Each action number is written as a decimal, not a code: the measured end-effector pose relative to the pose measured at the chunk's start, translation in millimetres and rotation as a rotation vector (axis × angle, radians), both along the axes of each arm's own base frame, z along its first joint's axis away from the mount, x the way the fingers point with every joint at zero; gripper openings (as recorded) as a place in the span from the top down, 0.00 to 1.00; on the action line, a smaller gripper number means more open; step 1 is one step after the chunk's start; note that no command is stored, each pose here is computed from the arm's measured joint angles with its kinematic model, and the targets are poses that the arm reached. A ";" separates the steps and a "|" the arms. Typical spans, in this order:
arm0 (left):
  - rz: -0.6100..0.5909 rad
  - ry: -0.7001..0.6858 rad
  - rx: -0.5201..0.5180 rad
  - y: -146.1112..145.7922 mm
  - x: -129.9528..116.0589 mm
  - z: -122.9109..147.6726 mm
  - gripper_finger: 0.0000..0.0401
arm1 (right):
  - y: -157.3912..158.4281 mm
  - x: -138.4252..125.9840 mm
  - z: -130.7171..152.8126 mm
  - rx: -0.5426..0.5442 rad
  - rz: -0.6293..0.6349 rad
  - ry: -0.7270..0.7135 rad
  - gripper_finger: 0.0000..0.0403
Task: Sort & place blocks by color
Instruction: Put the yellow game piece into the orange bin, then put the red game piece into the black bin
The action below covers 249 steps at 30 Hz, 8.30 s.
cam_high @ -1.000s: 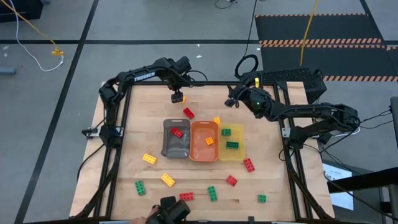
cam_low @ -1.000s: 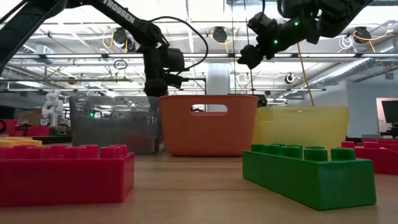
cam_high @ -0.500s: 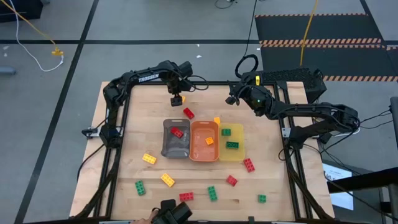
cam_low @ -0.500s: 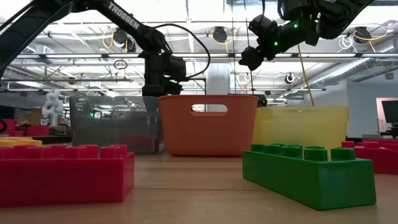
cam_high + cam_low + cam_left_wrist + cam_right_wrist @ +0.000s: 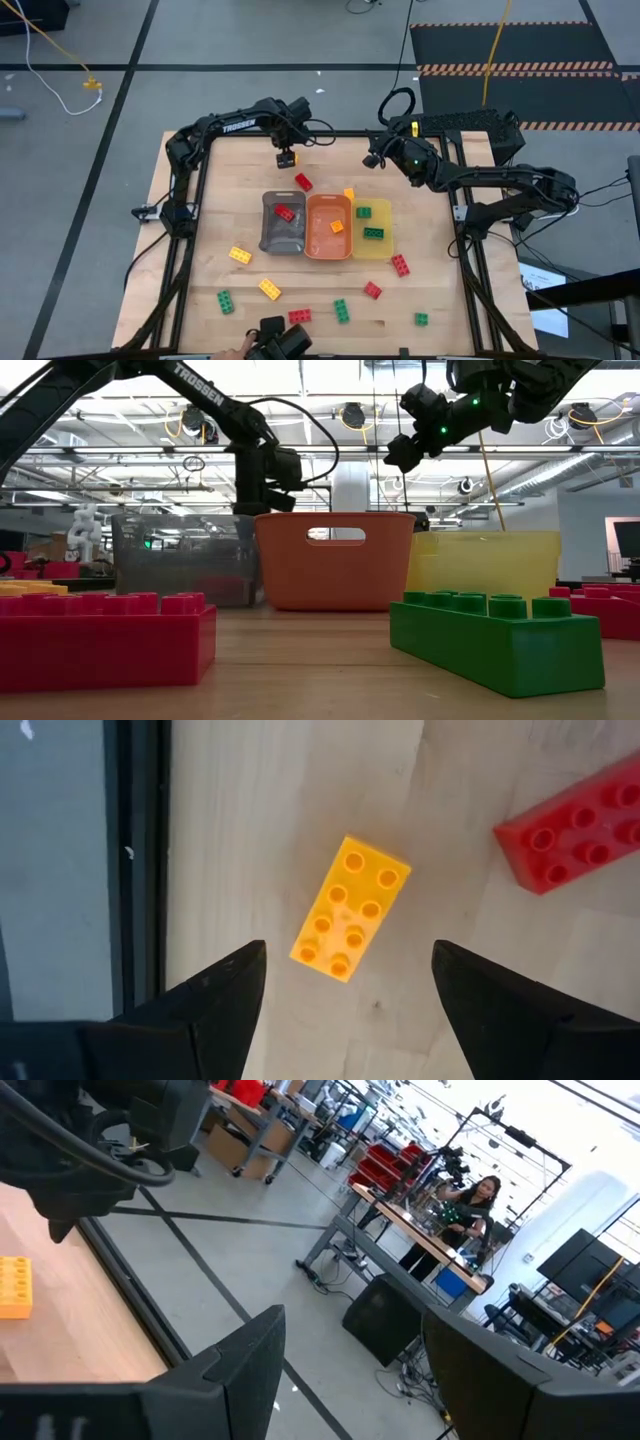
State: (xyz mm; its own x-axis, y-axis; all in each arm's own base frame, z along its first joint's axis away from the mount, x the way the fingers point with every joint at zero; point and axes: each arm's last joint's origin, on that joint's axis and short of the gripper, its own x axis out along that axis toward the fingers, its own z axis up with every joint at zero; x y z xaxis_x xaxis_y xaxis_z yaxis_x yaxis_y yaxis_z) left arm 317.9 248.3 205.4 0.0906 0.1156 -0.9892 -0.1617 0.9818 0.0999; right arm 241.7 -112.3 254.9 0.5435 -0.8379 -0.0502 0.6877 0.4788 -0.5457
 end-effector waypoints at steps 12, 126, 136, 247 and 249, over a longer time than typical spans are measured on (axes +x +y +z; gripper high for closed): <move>0.070 0.002 -0.012 -3.8 -2.5 -16.3 0.28 | 0.0 0.0 -0.4 0.001 0.000 0.005 0.44; 0.282 -0.009 0.014 -38.6 -17.9 50.4 0.65 | 14.0 -9.1 5.6 0.023 0.032 0.068 0.44; 0.062 -0.281 -0.006 -130.1 26.0 87.2 0.65 | 14.0 -9.3 6.4 0.015 0.032 0.068 0.44; -0.411 0.192 0.115 -106.5 72.6 -14.8 0.25 | 33.0 -40.6 34.4 0.042 0.068 -0.021 0.44; -0.396 0.189 0.114 -106.1 72.4 -14.8 0.21 | 33.0 -40.7 34.4 0.042 0.067 -0.021 0.44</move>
State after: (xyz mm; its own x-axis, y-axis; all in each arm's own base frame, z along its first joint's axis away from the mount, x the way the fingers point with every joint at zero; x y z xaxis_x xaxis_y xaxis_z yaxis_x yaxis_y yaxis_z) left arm 390.3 142.2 190.6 -0.0317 0.2174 -0.9756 0.2553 0.9454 0.2024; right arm 201.1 -79.3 289.3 0.5998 -0.7968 -0.0730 0.6642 0.5467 -0.5098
